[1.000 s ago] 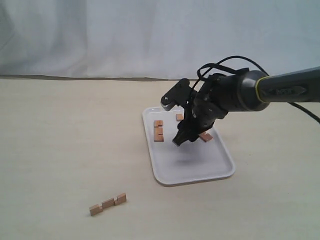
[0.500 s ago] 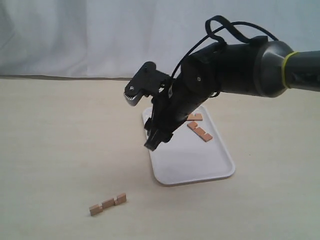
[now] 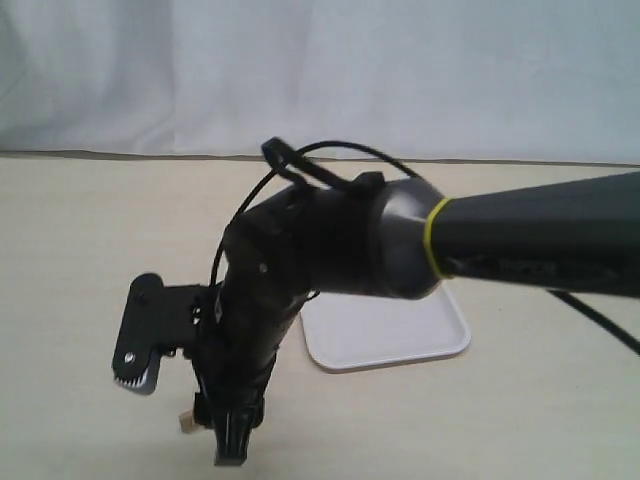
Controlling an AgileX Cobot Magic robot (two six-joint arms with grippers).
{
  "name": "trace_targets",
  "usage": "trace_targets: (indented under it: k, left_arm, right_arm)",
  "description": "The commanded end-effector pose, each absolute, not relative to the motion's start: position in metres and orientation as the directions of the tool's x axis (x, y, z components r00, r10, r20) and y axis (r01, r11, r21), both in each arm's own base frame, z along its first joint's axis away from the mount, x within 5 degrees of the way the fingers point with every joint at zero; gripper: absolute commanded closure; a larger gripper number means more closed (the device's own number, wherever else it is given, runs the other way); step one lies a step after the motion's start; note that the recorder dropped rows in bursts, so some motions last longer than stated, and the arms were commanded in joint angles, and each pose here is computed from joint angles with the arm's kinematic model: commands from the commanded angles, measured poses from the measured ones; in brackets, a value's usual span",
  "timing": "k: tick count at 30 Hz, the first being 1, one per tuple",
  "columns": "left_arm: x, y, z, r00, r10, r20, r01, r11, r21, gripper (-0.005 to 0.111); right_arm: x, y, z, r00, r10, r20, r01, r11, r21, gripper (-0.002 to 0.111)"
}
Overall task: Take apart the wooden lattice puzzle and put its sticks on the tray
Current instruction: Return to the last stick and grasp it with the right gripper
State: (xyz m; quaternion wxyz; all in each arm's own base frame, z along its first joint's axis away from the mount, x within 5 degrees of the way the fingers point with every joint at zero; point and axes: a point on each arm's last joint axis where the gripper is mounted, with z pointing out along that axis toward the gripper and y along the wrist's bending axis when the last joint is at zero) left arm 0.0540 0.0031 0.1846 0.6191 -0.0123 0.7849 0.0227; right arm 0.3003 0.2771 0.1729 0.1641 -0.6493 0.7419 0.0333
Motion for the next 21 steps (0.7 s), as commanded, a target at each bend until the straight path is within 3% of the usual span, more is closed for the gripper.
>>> trace_targets:
  k: [1,15,18,21]
  left_arm:
    - [0.054,0.003,0.185,-0.22,0.007,-0.976,-0.046,0.999,0.018,0.107]
    - [0.054,0.003,0.185,-0.22,0.007,-0.976,-0.046,0.999,0.018,0.107]
    - [0.054,0.003,0.185,-0.22,0.007,-0.976,-0.046,0.999,0.018,0.107]
    - [0.054,0.003,0.185,-0.22,0.007,-0.976,-0.046,0.999,0.018,0.107]
  right_arm:
    - [0.294,0.289,0.152,-0.011,-0.972,-0.234,-0.984,0.052,-0.171,0.047]
    - [0.302,0.295,0.121,0.025,-0.974,-0.224,-0.976,0.024,-0.215,0.053]
    - [0.303,0.295,0.119,0.027,-0.974,-0.225,-0.975,0.024,-0.219,0.059]
    - [0.304,0.296,0.116,0.035,-0.974,-0.223,-0.974,0.017,-0.228,0.072]
